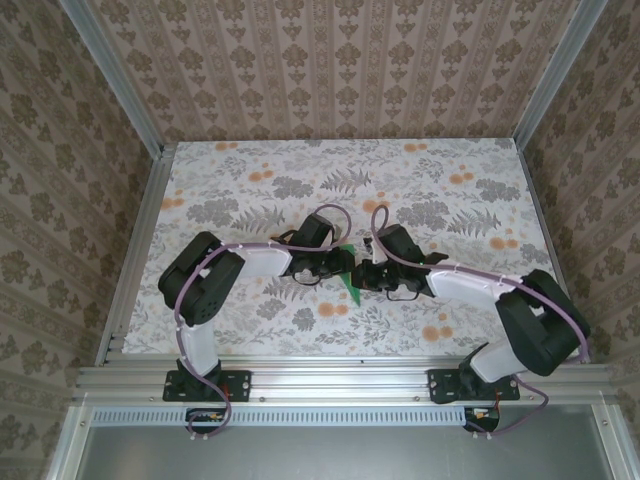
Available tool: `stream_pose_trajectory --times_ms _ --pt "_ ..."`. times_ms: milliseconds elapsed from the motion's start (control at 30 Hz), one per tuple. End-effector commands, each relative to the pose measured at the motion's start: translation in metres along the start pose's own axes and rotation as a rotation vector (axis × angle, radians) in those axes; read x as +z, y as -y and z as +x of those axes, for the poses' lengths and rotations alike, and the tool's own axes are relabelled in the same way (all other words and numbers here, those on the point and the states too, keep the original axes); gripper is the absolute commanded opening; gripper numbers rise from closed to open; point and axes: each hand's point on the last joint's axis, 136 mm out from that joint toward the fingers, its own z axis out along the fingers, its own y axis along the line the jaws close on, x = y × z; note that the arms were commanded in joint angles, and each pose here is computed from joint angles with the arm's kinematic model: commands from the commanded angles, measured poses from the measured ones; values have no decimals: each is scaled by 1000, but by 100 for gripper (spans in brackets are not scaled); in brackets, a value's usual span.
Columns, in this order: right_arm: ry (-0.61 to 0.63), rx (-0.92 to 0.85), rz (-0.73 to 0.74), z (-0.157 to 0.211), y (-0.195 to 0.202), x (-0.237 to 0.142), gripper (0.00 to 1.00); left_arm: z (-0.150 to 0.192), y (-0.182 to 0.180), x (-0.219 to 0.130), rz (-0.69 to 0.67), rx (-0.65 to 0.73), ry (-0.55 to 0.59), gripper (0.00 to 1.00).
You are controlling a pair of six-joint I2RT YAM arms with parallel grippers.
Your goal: Fold a paper plane with a square sheet of paper (pick it up from the middle)
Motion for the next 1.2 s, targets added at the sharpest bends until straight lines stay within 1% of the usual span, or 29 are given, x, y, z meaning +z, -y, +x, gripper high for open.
stream_pose_trajectory --times_ms 0,100,200,467,667,933,1167 --pt "-43 47 -113 -2 -19 11 7 4 0 5 -4 22 -31 35" --pt "-49 65 -92 -4 -14 18 7 4 0 5 -2 23 -32 34" --pt "-54 82 -18 -2 5 23 8 4 0 5 -2 27 -33 34" --pt "-99 134 85 11 45 28 8 5 1 6 0 28 -39 34" --pt "-118 180 86 22 61 28 8 5 -2 6 -8 29 -42 34" --pt "-169 240 4 46 62 29 8 5 -6 8 -19 17 -48 34" --pt "-205 284 17 62 73 25 9 7 -9 9 -33 11 -58 33"
